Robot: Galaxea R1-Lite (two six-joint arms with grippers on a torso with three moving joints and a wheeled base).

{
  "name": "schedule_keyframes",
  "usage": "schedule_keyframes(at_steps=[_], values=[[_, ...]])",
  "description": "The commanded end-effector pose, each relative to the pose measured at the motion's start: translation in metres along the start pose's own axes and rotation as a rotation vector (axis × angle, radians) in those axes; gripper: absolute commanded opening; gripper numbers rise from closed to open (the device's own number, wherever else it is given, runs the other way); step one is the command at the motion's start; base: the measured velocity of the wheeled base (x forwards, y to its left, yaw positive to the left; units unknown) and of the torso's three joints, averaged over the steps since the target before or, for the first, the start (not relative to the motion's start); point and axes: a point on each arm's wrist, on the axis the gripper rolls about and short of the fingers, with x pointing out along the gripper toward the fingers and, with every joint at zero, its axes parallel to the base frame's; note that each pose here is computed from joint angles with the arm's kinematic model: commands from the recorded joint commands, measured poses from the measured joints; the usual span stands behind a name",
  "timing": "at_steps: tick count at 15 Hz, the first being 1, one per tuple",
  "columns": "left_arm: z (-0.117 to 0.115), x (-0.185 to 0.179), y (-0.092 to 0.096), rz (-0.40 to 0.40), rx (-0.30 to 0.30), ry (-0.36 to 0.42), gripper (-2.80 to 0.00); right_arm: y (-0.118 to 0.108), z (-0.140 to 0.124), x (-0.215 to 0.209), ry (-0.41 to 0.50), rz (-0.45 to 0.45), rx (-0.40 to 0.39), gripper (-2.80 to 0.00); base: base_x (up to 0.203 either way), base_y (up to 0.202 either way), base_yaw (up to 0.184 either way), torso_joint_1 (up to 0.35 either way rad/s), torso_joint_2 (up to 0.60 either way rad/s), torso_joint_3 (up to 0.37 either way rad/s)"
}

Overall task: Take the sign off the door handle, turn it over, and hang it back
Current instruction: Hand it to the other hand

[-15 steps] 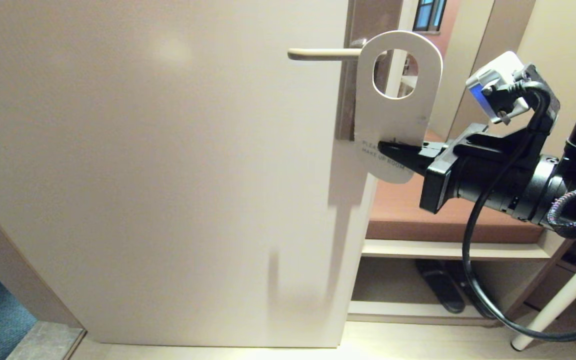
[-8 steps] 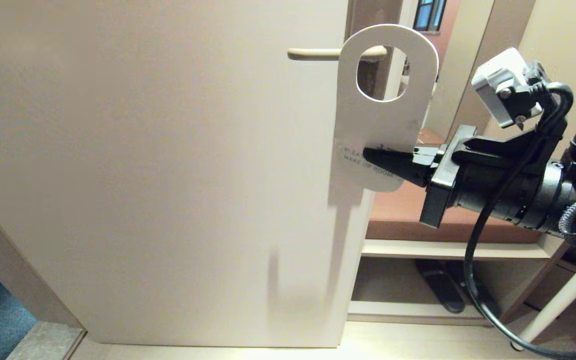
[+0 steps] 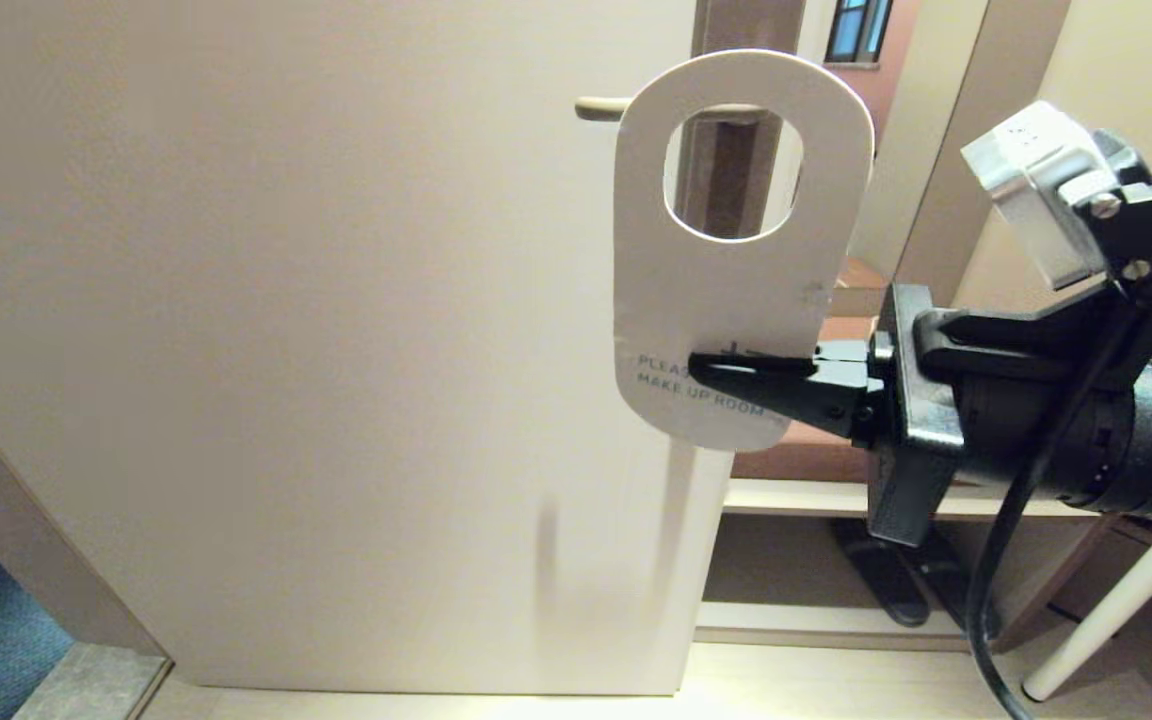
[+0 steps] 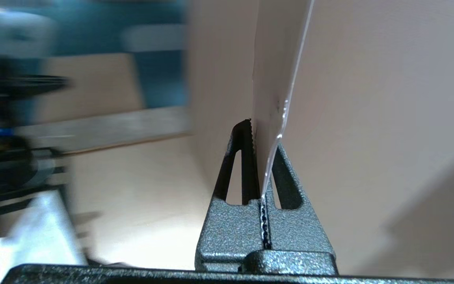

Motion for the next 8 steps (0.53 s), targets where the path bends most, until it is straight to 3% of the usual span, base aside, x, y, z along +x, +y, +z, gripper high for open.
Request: schedule_keyframes(at_steps=[1,4,8], values=[[0.001,0.0,0.0,0.0,0.021,-0.004,-2.8,0.003,0.0,0.001,-0.008,0.07,0.013,-2.8,0.0,0.0,0.0,0.0,0.0,0.0],[0.016,-0.003,0.0,-0.037,0.057,-0.067,-2.8,0.003,-0.006,0.008,0.01,0.127,0.036,-2.8,0.0,0.0,0.0,0.0,0.0,0.0],[0.066,0.007,0.001,-0.107,0.029,-0.026,-2.8,0.001,-0.013,0.015,0.024,0.186,0.051,-2.8,0.0,0.0,0.0,0.0,0.0,0.0]])
